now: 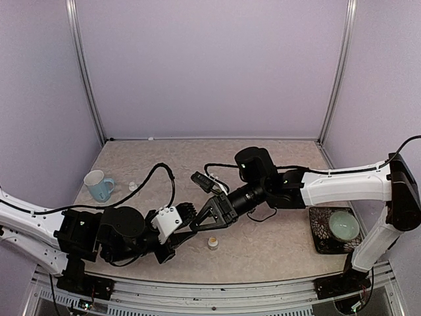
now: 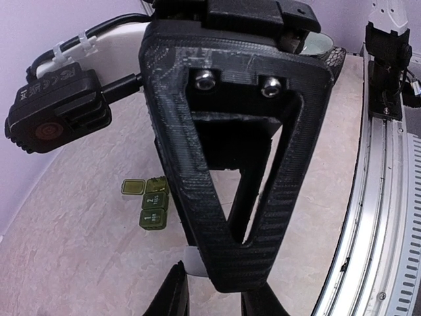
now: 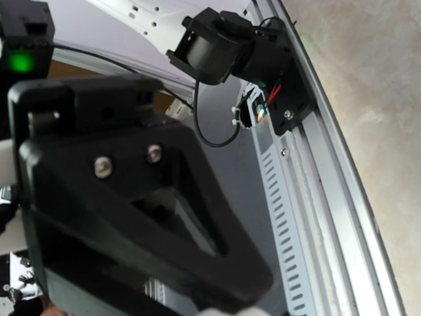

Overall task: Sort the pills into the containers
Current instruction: Pass from the left arm to the right

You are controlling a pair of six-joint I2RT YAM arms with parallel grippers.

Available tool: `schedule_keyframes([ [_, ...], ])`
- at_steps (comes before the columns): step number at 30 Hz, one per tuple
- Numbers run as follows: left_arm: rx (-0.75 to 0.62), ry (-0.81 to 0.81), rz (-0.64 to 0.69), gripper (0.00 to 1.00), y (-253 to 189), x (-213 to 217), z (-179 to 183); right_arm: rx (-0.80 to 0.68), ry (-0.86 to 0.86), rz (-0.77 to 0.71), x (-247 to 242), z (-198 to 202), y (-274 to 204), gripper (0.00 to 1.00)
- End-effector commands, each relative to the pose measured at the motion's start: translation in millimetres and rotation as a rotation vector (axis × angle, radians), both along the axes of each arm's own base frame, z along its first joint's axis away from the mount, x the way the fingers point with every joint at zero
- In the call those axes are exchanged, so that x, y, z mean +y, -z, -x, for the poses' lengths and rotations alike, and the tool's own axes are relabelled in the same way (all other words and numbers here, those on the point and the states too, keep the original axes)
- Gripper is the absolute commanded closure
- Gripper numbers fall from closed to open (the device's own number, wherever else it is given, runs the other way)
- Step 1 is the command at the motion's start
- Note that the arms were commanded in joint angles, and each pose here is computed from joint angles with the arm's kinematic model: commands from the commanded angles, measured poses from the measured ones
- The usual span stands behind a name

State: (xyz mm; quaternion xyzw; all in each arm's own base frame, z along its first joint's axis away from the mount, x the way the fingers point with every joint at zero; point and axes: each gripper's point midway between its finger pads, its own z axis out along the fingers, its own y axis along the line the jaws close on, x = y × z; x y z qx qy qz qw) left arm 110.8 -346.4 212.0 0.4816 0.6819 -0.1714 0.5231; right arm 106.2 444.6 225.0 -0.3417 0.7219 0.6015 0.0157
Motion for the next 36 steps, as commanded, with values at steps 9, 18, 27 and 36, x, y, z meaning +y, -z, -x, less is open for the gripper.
schedule_keyframes([
  [9, -0.021, 0.003, 0.022, 0.75, -13, -5, 3, 0.034, -0.032, -0.037, 5, 5, -6, 0.74],
  [18, -0.03, -0.005, 0.033, 0.7, -13, -1, 4, 0.07, -0.032, -0.088, 0, 4, -13, 0.84],
  [27, -0.081, -0.016, 0.186, 0.25, -31, 22, 3, 0.096, -0.051, -0.271, -13, 10, -42, 0.84],
  [36, -0.243, 0.127, 0.509, 0.27, -72, 60, 22, 0.1, -0.049, -0.412, -23, 15, -68, 0.84],
])
